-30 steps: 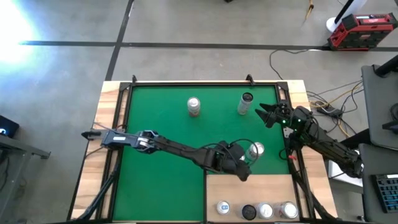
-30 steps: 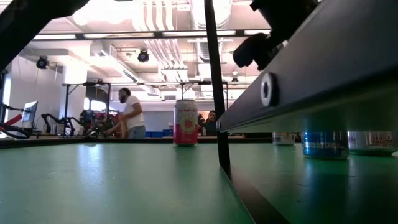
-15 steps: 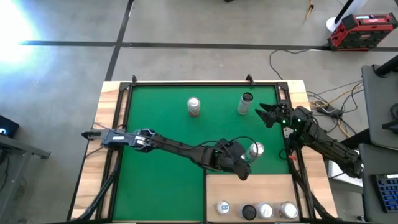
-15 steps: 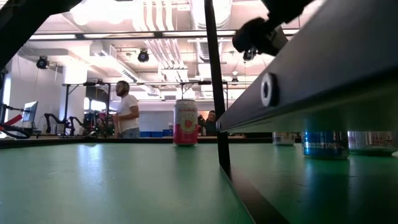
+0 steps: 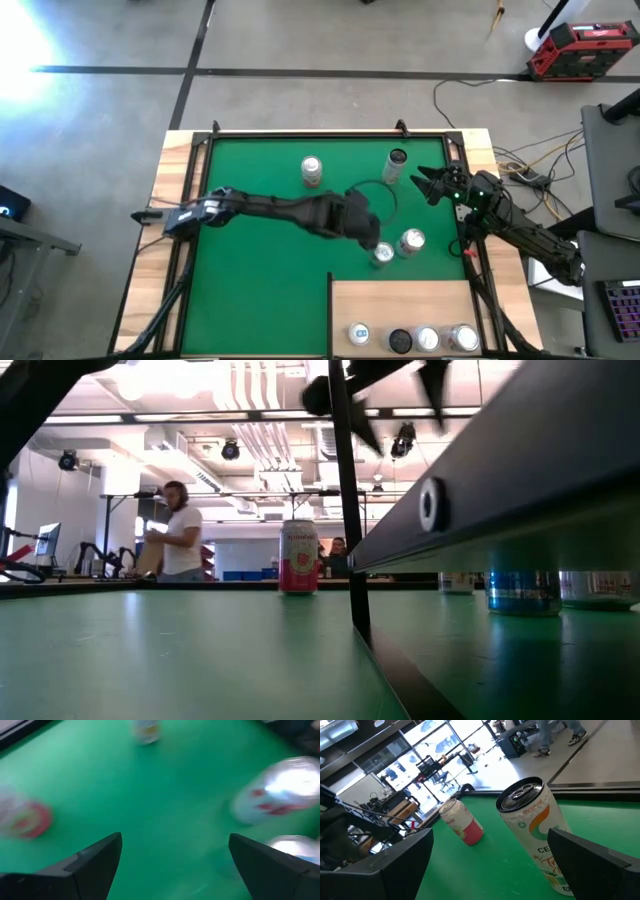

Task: Place canned beverage on shelf
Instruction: Move the pink-white soda can near the shelf

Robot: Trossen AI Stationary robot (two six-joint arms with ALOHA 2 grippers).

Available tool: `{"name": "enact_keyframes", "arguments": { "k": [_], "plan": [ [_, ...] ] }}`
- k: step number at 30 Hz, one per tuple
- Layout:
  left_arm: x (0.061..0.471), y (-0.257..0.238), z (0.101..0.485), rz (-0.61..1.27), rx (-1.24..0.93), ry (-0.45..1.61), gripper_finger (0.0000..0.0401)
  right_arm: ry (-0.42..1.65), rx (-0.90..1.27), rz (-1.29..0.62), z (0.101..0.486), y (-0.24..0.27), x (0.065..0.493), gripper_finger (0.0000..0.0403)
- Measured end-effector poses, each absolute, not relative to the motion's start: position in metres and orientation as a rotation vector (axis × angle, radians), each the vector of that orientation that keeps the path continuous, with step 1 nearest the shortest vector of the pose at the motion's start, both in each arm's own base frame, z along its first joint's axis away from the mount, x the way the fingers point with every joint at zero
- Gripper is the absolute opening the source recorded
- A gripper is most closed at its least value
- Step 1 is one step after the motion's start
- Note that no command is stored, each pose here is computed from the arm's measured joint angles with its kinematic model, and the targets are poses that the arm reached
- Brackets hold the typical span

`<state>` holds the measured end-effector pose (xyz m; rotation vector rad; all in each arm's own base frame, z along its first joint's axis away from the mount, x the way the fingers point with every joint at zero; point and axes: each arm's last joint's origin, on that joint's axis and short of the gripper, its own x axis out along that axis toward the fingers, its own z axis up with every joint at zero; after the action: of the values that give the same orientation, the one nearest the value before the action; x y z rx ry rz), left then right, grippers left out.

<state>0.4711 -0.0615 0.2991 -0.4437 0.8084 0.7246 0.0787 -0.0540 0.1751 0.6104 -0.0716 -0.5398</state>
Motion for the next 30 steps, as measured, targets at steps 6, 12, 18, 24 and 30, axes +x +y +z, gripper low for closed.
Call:
{"name": "enact_keyframes", "arguments": {
  "k": [6, 12, 18, 24, 30],
  "plan": [
    [0.446, -0.017, 0.303, 0.942, -0.539, 0.957, 0.0351, -0.072, 0.61, -0.539, 0.175, -0.054, 0.079, 0.0384],
    [0.433, 0.025, 0.299, 1.127, -0.64, 1.029, 0.0344, -0.071, 0.61, -0.54, 0.175, -0.054, 0.079, 0.0384],
    [0.429, 0.069, 0.296, 1.152, -0.792, 1.08, 0.0341, -0.071, 0.611, -0.54, 0.175, -0.054, 0.079, 0.0384],
    [0.424, 0.096, 0.29, 1.141, -0.923, 1.138, 0.0341, -0.071, 0.61, -0.539, 0.175, -0.054, 0.079, 0.0384],
    [0.423, 0.102, 0.29, 1.186, -0.964, 1.109, 0.0347, -0.072, 0.61, -0.54, 0.175, -0.054, 0.079, 0.0384]
  ]
}}
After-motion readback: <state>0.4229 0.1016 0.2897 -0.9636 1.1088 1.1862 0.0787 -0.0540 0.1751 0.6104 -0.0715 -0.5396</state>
